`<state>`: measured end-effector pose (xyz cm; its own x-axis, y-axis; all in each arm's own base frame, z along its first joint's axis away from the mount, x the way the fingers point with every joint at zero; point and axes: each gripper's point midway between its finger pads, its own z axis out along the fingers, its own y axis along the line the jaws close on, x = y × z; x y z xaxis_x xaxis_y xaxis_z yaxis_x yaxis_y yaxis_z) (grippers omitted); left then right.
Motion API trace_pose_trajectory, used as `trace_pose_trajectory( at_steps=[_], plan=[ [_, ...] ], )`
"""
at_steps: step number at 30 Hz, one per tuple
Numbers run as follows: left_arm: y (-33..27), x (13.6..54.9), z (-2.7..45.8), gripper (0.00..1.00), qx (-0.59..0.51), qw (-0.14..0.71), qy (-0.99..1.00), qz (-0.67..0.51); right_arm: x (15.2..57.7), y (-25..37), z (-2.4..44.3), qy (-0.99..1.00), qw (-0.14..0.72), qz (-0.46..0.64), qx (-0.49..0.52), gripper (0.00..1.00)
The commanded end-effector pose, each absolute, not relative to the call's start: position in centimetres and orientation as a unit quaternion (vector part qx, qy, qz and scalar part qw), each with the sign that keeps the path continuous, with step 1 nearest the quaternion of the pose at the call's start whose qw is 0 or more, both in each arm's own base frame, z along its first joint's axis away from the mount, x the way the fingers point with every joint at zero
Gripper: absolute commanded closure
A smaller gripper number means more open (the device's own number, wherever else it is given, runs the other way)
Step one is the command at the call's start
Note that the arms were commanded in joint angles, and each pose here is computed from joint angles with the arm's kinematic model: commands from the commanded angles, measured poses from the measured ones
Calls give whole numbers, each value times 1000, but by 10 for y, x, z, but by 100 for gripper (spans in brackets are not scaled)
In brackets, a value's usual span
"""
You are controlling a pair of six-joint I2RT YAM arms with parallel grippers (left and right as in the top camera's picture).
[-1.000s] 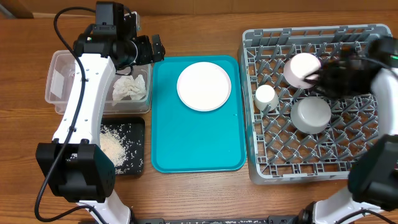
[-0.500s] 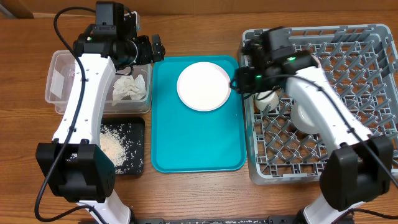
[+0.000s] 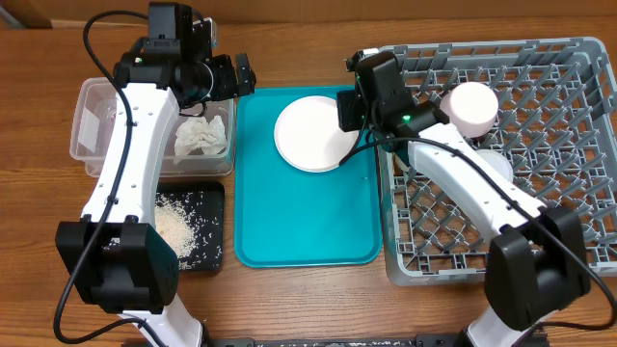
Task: Sort waste into correct bins and load items into the dishwasher
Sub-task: 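Release the bowl and move the right gripper to the white plate, then grasp the white plate's edge with the right gripper and tilt it up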
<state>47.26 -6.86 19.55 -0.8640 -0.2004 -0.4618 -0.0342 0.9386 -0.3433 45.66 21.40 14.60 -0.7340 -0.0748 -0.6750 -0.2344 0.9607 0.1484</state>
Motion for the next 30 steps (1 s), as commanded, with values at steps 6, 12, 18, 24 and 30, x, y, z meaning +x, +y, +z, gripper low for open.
trace_pose_trajectory(
  at_steps=[6,12,18,24,30],
  plan=[
    [-70,473,213,0,-60,273,946,-166,447,243,84,938,285,160,-116,57],
    [-70,473,213,0,-60,273,946,-166,421,275,48,944,232,178,-152,64],
    [-70,473,213,0,-60,273,946,-166,386,309,13,947,188,173,-196,66],
    [-70,473,213,0,-60,273,946,-166,353,328,5,946,155,169,-228,67],
    [-70,473,213,0,-60,273,946,-166,323,342,2,943,112,189,-251,67]
  ],
)
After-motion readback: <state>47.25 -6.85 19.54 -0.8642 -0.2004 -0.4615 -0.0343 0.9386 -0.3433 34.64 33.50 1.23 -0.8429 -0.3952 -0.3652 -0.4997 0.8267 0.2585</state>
